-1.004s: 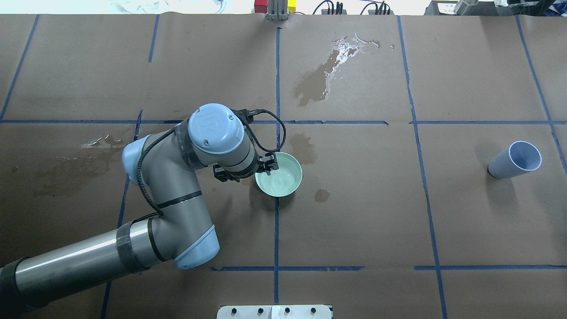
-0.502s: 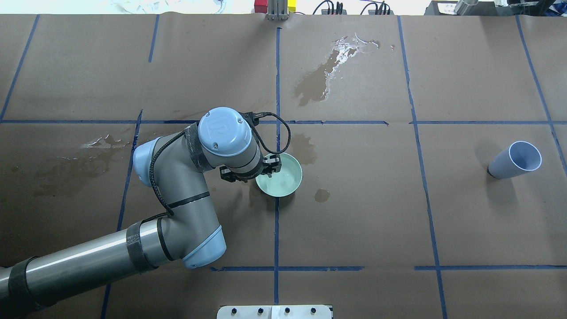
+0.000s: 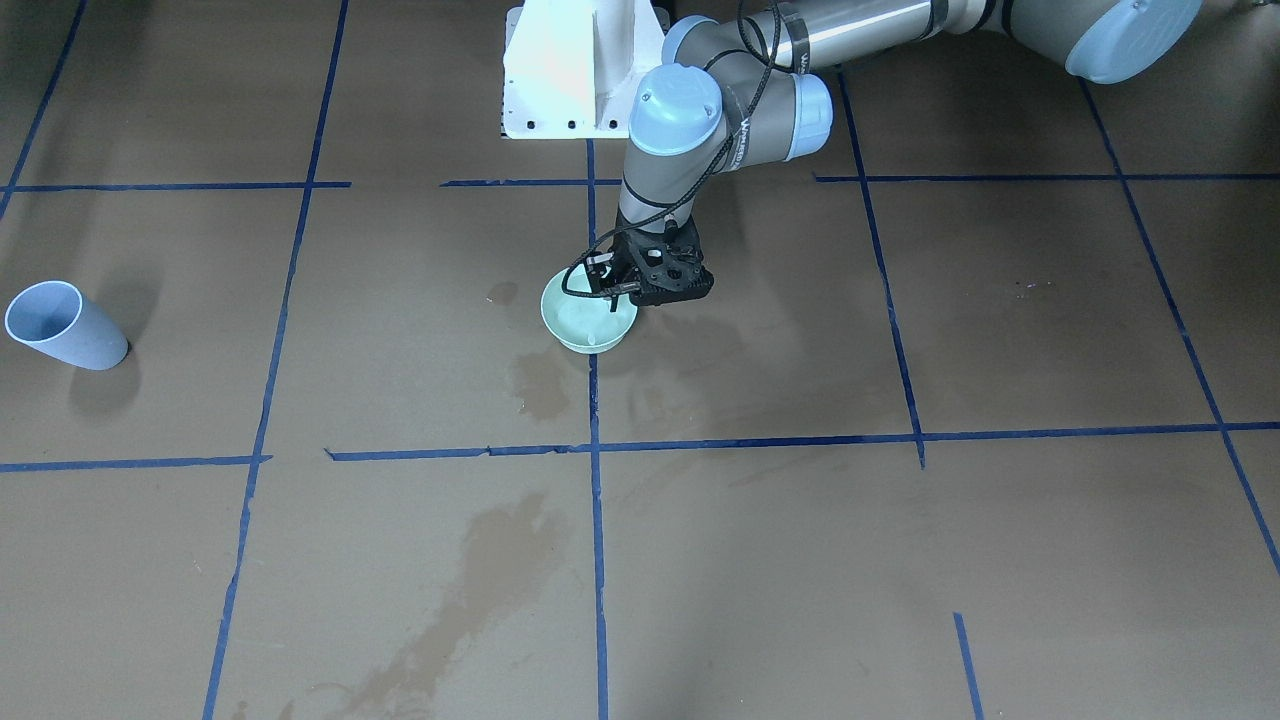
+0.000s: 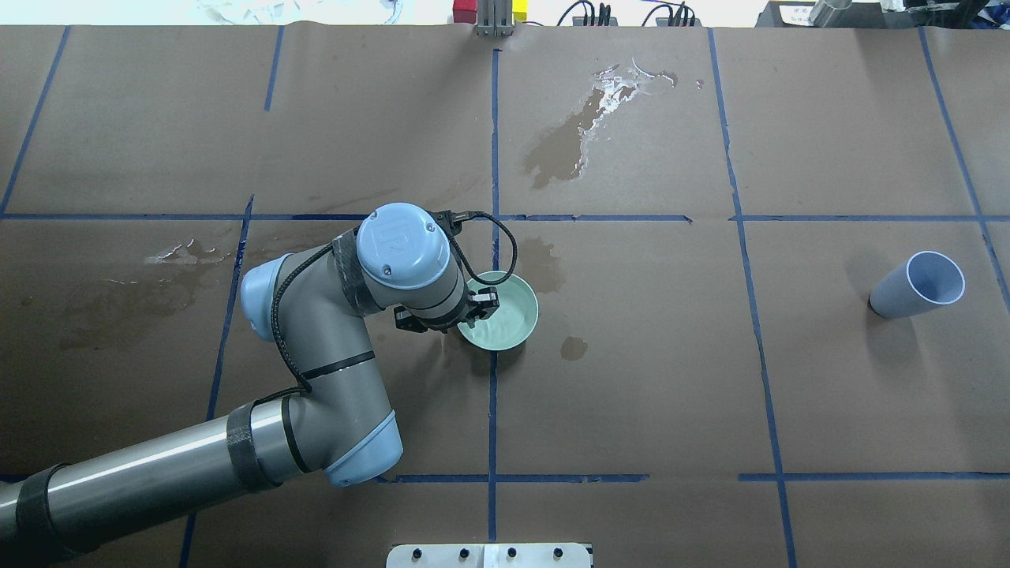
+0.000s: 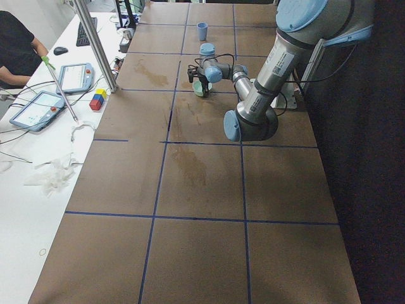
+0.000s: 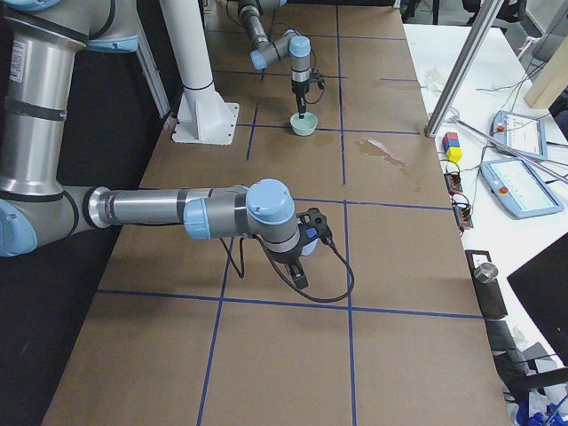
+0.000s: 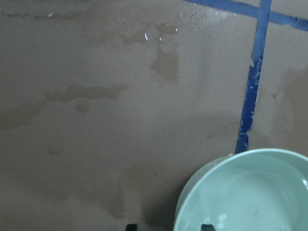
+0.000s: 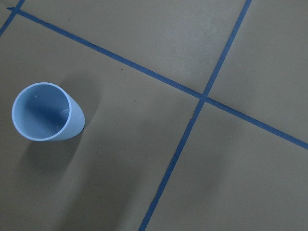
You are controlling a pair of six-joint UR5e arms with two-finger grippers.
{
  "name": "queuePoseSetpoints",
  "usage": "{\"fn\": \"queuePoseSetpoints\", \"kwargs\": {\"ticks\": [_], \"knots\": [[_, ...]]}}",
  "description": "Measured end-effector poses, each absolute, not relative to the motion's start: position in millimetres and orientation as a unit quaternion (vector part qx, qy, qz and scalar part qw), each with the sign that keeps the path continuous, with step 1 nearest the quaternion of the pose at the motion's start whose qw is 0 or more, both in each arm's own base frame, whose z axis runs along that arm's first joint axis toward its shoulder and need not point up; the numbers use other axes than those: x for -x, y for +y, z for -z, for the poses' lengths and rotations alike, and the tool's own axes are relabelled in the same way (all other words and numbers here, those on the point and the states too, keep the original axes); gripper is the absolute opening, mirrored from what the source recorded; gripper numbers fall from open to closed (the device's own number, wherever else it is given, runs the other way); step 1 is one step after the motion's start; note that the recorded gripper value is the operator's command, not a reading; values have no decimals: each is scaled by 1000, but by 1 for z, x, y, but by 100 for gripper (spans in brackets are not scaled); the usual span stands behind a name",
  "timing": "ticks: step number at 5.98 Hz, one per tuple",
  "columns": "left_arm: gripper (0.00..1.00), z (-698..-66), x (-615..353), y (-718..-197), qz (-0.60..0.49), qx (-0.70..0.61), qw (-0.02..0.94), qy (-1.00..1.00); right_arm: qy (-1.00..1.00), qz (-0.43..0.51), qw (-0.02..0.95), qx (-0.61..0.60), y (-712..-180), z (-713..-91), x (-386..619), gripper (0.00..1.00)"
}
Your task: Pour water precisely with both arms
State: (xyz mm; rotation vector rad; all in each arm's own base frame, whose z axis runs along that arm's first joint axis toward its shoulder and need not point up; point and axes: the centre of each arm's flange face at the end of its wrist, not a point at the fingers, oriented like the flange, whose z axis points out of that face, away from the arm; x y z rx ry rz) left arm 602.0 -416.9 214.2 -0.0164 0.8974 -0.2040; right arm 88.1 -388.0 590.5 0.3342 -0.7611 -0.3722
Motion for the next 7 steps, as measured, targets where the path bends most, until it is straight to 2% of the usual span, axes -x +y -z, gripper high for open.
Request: {"fn": "queuePoseSetpoints", "kwargs": {"ticks": [1,3,7], "knots": [[12,-216,-605,-415,97,9,897,431,-367,183,898,-159,-388,-590,-86,100],[0,-217,-607,-415,93,8,898,430,-369,193,896,-153,-389,-591,-78,100],[0,-214,-570,-425,96,-7,891,444,-367,188,897,-156,-388,-590,-82,100]]}}
